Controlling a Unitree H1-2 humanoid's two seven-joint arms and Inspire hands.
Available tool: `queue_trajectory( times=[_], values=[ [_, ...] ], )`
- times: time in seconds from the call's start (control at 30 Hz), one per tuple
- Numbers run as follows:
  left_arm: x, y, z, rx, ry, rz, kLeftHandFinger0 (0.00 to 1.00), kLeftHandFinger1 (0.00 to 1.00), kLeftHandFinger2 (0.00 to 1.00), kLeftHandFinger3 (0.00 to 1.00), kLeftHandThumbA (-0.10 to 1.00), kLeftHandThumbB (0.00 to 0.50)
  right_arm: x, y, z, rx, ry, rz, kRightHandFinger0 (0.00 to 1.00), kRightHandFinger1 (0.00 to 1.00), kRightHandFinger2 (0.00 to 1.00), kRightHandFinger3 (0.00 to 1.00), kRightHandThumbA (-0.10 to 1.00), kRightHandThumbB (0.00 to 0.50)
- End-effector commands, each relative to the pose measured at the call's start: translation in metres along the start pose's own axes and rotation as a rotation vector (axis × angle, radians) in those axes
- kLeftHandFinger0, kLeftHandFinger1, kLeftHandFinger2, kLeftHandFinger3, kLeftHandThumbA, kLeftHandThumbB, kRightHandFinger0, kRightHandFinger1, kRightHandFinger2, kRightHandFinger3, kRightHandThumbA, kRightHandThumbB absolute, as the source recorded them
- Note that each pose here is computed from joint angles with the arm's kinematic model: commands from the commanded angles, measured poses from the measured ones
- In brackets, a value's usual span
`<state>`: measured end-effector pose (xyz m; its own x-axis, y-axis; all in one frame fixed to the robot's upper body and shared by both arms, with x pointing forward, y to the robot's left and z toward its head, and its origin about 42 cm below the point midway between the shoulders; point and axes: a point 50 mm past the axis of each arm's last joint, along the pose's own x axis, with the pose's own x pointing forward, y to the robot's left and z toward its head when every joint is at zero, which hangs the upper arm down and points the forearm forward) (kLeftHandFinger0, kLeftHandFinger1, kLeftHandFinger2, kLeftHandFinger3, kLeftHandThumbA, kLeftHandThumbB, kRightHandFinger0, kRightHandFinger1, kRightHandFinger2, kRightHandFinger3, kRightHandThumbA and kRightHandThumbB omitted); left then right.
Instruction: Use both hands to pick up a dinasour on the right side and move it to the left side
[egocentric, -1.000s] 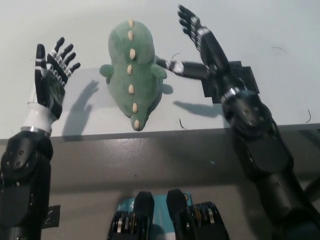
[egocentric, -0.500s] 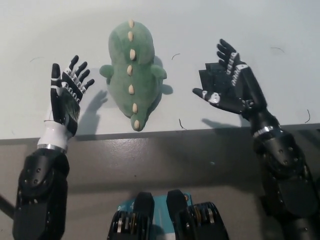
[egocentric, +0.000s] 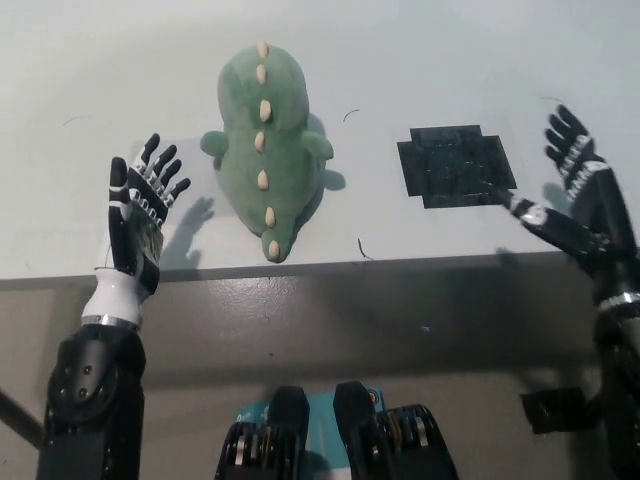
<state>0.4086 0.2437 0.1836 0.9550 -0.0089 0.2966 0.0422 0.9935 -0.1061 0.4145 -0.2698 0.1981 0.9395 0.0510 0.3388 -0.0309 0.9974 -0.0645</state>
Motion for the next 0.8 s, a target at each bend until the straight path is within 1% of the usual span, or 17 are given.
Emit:
queue_trajectory(
  times=[0.0, 0.1, 0.13, 0.17, 0.2, 0.23, 0.27, 0.3, 0.33, 0.37, 0.4, 0.47, 0.5, 0.6, 0.63, 0.73, 0.77],
  values=[
    [-0.003, -0.005, 0.002, -0.012, -0.083, -0.012, 1.00, 1.00, 1.00, 1.00, 1.00, 0.210, -0.005, -0.036, 0.027, -0.036, -0.131, -0.074, 1.00, 1.00, 1.00, 1.00, 1.00, 0.296],
    [-0.010, -0.007, -0.003, -0.010, -0.082, -0.008, 1.00, 1.00, 1.00, 1.00, 1.00, 0.224, -0.010, -0.048, 0.032, -0.051, -0.136, -0.084, 1.00, 1.00, 1.00, 1.00, 1.00, 0.299],
    [-0.014, -0.008, -0.005, -0.013, -0.081, -0.003, 1.00, 1.00, 1.00, 1.00, 1.00, 0.233, -0.012, -0.054, 0.034, -0.058, -0.137, -0.084, 1.00, 1.00, 1.00, 1.00, 1.00, 0.288],
    [-0.019, -0.008, -0.006, -0.019, -0.081, 0.000, 1.00, 1.00, 1.00, 1.00, 1.00, 0.232, -0.016, -0.060, 0.035, -0.057, -0.131, -0.089, 1.00, 1.00, 1.00, 1.00, 1.00, 0.292],
    [-0.021, -0.009, -0.007, -0.022, -0.080, -0.001, 1.00, 1.00, 1.00, 1.00, 1.00, 0.220, -0.017, -0.062, 0.036, -0.062, -0.130, -0.088, 1.00, 1.00, 1.00, 1.00, 1.00, 0.291],
    [-0.024, -0.009, -0.008, -0.026, -0.079, -0.003, 1.00, 1.00, 1.00, 1.00, 1.00, 0.220, -0.019, -0.064, 0.036, -0.070, -0.129, -0.089, 1.00, 1.00, 1.00, 1.00, 1.00, 0.292],
    [-0.037, -0.012, -0.010, -0.022, -0.072, -0.002, 1.00, 1.00, 1.00, 1.00, 1.00, 0.197, -0.025, -0.072, 0.035, -0.063, -0.118, -0.086, 1.00, 1.00, 1.00, 1.00, 1.00, 0.290],
    [-0.043, -0.013, -0.011, -0.023, -0.068, -0.001, 1.00, 1.00, 1.00, 1.00, 1.00, 0.194, -0.028, -0.075, 0.033, -0.036, -0.105, -0.095, 1.00, 1.00, 1.00, 1.00, 1.00, 0.306],
    [-0.044, -0.013, -0.011, -0.025, -0.067, -0.001, 1.00, 1.00, 1.00, 1.00, 1.00, 0.192, -0.028, -0.075, 0.032, -0.027, -0.101, -0.097, 1.00, 1.00, 1.00, 1.00, 1.00, 0.306],
    [-0.048, -0.014, -0.012, -0.026, -0.063, -0.001, 1.00, 1.00, 1.00, 1.00, 1.00, 0.191, -0.030, -0.078, 0.030, -0.029, -0.092, -0.103, 1.00, 1.00, 1.00, 1.00, 1.00, 0.317],
    [-0.051, -0.014, -0.013, -0.027, -0.061, 0.001, 1.00, 1.00, 1.00, 1.00, 1.00, 0.178, -0.029, -0.079, 0.029, -0.029, -0.087, -0.111, 1.00, 1.00, 1.00, 1.00, 1.00, 0.293],
    [-0.056, -0.014, -0.015, -0.024, -0.051, 0.010, 1.00, 1.00, 1.00, 1.00, 1.00, 0.186, -0.027, -0.082, 0.027, -0.037, -0.080, -0.117, 1.00, 1.00, 1.00, 1.00, 1.00, 0.277],
    [-0.059, -0.016, -0.017, -0.023, -0.043, 0.010, 1.00, 1.00, 1.00, 1.00, 1.00, 0.187, -0.028, -0.084, 0.026, -0.038, -0.077, -0.118, 1.00, 1.00, 1.00, 1.00, 1.00, 0.253],
    [-0.065, -0.021, -0.023, -0.028, -0.031, 0.003, 1.00, 1.00, 1.00, 1.00, 1.00, 0.186, -0.028, -0.088, 0.025, -0.039, -0.073, -0.130, 1.00, 1.00, 1.00, 1.00, 1.00, 0.218],
    [-0.068, -0.023, -0.026, -0.026, -0.023, 0.002, 1.00, 1.00, 1.00, 1.00, 1.00, 0.167, -0.028, -0.091, 0.026, -0.031, -0.073, -0.135, 1.00, 1.00, 1.00, 1.00, 1.00, 0.209],
    [-0.072, -0.025, -0.029, -0.023, -0.010, 0.003, 1.00, 1.00, 1.00, 1.00, 1.00, 0.158, -0.029, -0.096, 0.027, -0.020, -0.072, -0.142, 1.00, 1.00, 1.00, 1.00, 1.00, 0.219],
    [-0.076, -0.024, -0.032, -0.011, 0.003, 0.008, 1.00, 1.00, 1.00, 1.00, 1.00, 0.147, -0.030, -0.101, 0.027, -0.023, -0.070, -0.156, 1.00, 1.00, 1.00, 1.00, 1.00, 0.220]
  ],
)
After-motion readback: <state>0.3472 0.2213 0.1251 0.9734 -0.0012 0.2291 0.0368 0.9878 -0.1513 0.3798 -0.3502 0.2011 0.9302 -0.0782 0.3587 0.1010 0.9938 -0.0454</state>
